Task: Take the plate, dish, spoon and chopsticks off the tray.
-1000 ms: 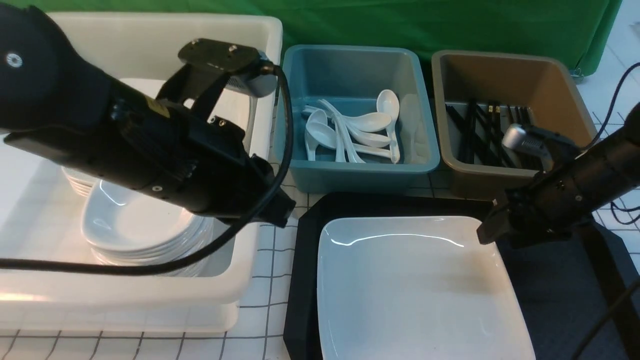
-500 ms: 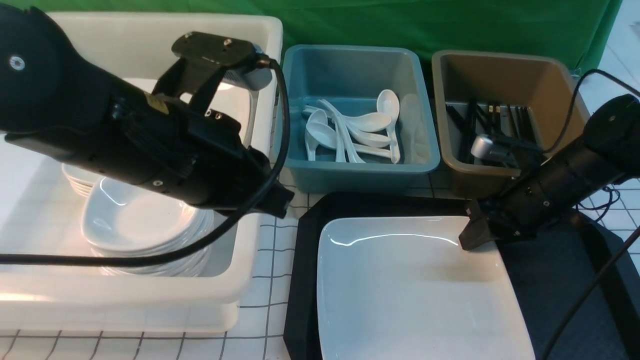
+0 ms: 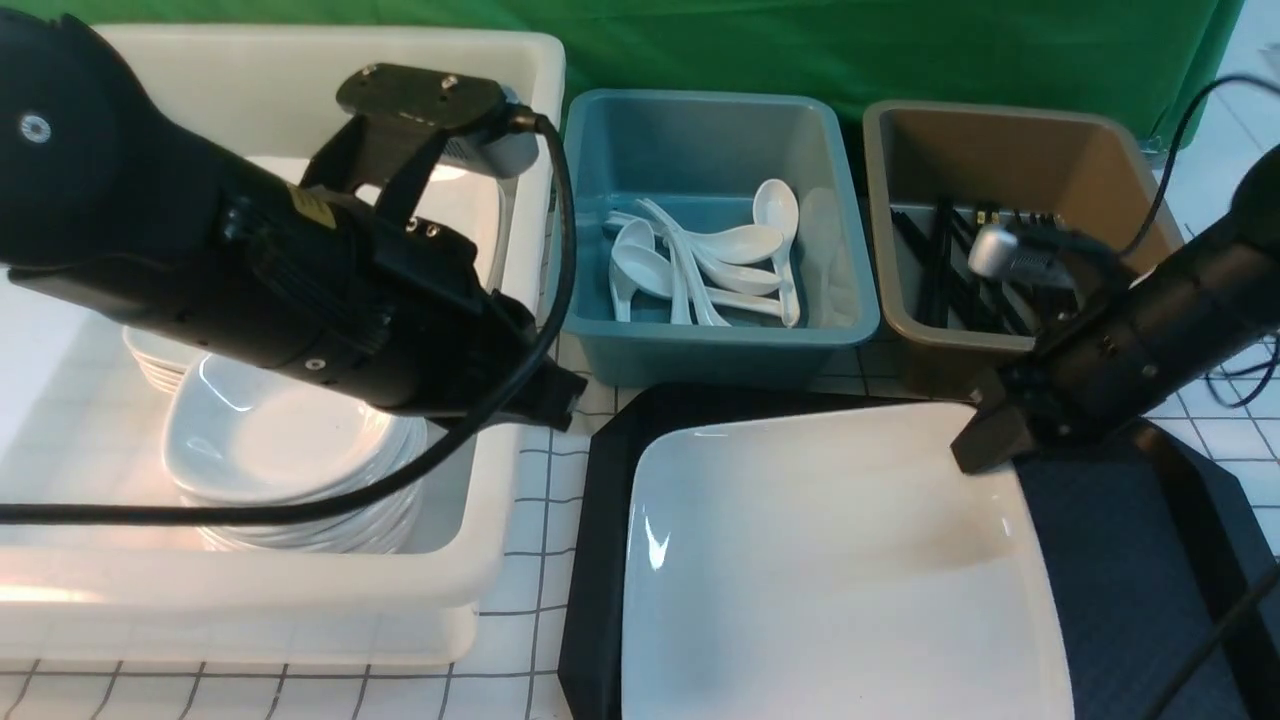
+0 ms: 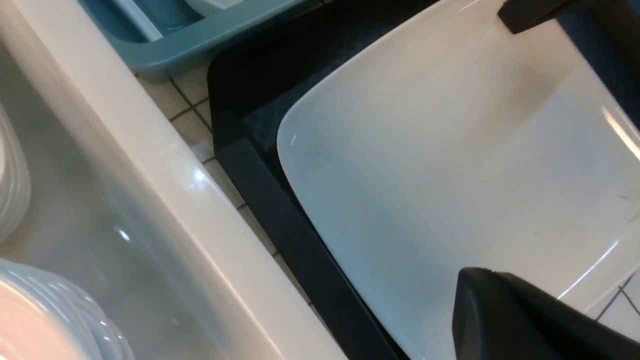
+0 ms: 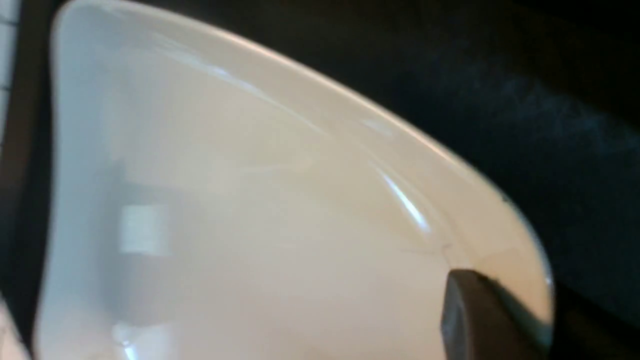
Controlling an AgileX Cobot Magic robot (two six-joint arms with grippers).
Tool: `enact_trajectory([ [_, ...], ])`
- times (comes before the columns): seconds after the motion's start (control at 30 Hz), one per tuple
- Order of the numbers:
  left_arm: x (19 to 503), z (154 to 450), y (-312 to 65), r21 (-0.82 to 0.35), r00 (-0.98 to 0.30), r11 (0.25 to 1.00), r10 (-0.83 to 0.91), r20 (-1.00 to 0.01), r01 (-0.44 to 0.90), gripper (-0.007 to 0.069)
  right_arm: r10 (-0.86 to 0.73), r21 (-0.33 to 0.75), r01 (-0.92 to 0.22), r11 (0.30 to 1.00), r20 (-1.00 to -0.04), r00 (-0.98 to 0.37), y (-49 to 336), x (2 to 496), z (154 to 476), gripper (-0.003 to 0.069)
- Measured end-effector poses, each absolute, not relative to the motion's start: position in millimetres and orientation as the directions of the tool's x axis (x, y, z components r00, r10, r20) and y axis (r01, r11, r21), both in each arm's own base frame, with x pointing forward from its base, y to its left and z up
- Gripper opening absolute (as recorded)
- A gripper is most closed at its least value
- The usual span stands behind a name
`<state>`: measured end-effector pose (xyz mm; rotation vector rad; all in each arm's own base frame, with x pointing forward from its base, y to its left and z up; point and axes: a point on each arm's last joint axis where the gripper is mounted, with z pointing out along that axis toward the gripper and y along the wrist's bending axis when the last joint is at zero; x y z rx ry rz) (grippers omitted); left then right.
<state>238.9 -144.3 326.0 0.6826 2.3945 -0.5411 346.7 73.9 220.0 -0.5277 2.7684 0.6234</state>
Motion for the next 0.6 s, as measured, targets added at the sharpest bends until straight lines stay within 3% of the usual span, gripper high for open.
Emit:
enact_trajectory([
  [0.37,243.1,327.8,-141.9,-0.169,-0.674,0.802,0.343,-0.654,0.573,-0.0003,-0.317,0.211,-0.500,0.840,-0.556,-0.768,65.7,297.9,321.9,0.0031],
  [0.6,250.3,361.4,-132.6,-0.045,-0.624,0.845,0.357,-0.695,0.533,-0.0003,-0.264,0.176,-0.519,0.836,-0.700,-0.663,67.7,291.4,385.8,0.0031],
])
